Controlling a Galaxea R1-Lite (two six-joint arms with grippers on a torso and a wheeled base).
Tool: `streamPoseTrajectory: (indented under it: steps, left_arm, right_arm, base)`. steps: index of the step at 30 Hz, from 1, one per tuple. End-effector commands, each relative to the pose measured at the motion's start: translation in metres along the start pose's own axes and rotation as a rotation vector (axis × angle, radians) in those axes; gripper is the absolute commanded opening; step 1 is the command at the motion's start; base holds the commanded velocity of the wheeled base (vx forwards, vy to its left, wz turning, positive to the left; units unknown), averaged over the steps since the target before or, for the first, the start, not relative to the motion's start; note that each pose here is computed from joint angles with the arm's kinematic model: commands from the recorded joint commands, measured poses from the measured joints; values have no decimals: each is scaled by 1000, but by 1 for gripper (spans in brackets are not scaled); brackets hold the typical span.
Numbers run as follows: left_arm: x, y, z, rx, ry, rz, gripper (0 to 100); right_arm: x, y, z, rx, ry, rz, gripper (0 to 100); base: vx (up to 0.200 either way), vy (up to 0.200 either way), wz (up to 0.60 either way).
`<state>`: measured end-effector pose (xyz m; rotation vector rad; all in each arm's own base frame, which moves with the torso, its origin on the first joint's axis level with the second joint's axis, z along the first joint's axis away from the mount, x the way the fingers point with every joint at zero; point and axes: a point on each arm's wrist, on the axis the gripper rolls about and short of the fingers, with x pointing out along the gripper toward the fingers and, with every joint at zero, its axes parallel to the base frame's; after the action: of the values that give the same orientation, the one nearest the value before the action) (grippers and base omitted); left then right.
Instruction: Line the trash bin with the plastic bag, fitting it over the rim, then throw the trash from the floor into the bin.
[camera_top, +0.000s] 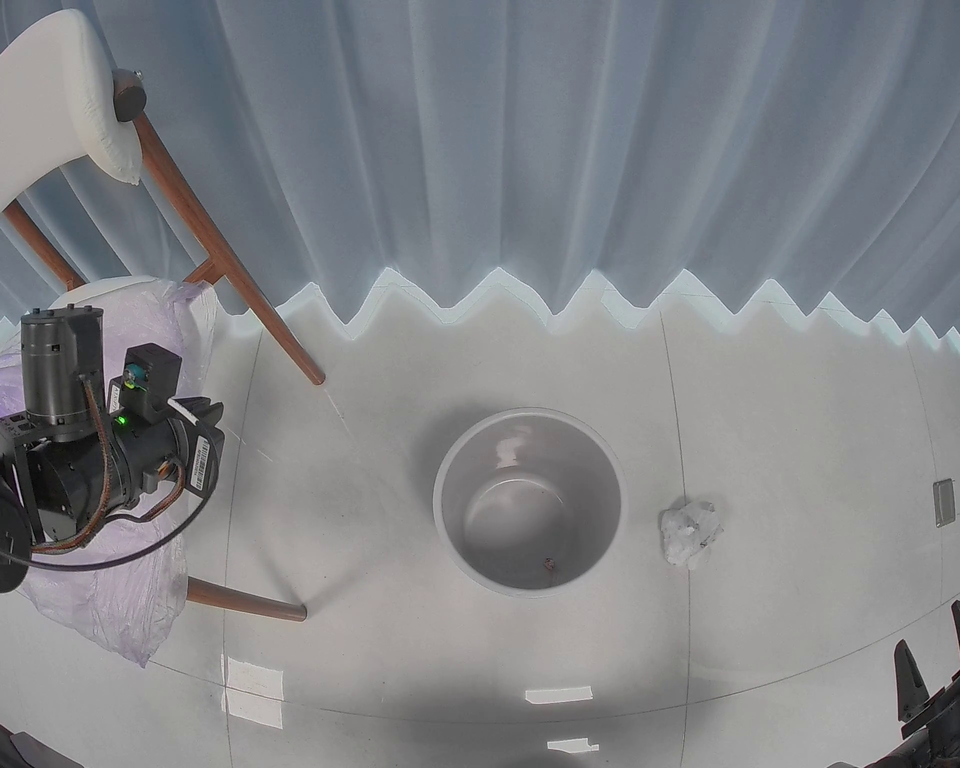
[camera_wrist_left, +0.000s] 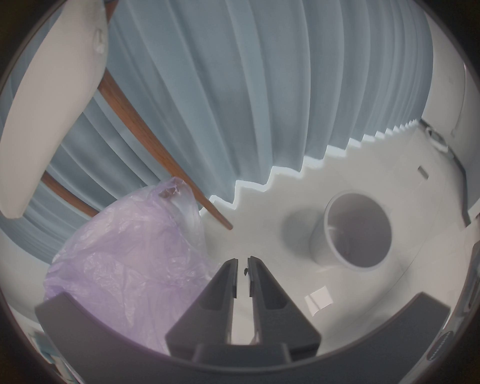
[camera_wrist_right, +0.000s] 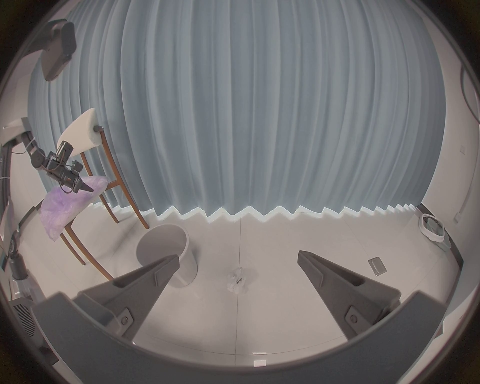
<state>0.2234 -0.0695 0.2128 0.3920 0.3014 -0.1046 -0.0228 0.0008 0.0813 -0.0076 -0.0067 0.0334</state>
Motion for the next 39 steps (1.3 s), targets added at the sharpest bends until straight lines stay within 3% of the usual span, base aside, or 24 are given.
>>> streamPoseTrajectory:
  steps: [1,7,13,15,16,20,26,36,37,39]
  left_arm:
    - [-16,8,6,-50,-59,3,0]
    - [-18,11,-15,-37,29,99,0]
    - [-21,0,-23,14,47,61,0]
    - [-21,-2,-26,88,54,54,0]
    - [-20,-2,-25,109,51,53,100]
    - [-18,-4,-29,157,62,72,100]
    - [-12,-17,-45,222,148,100,100]
    - [-8,-20,-57,233,187,134,100]
    - [-8,-20,-57,230,183,143,0]
    - [-9,-19,-55,226,177,160,0]
  right_arm:
    - [0,0,-5,0,4,0,100]
    - [0,0,-5,0,2,0,100]
    - [0,0,-5,0,2,0,100]
    - [0,0,-5,0,4,0,100]
    - [0,0,-5,0,2,0,100]
    - [0,0,-5,-2,2,0,100]
    - [0,0,-5,0,4,0,100]
    - [0,0,-5,0,2,0,100]
    - [0,0,-5,0,2,0,100]
    - [0,0,-5,0,2,0,100]
  base:
    - [0,0,0]
    - [0,0,0]
    - [0,0,0]
    - [0,0,0]
    - [0,0,0]
    - [0,0,0]
    - [0,0,0]
    - [0,0,0]
    - [0,0,0]
    - [0,0,0]
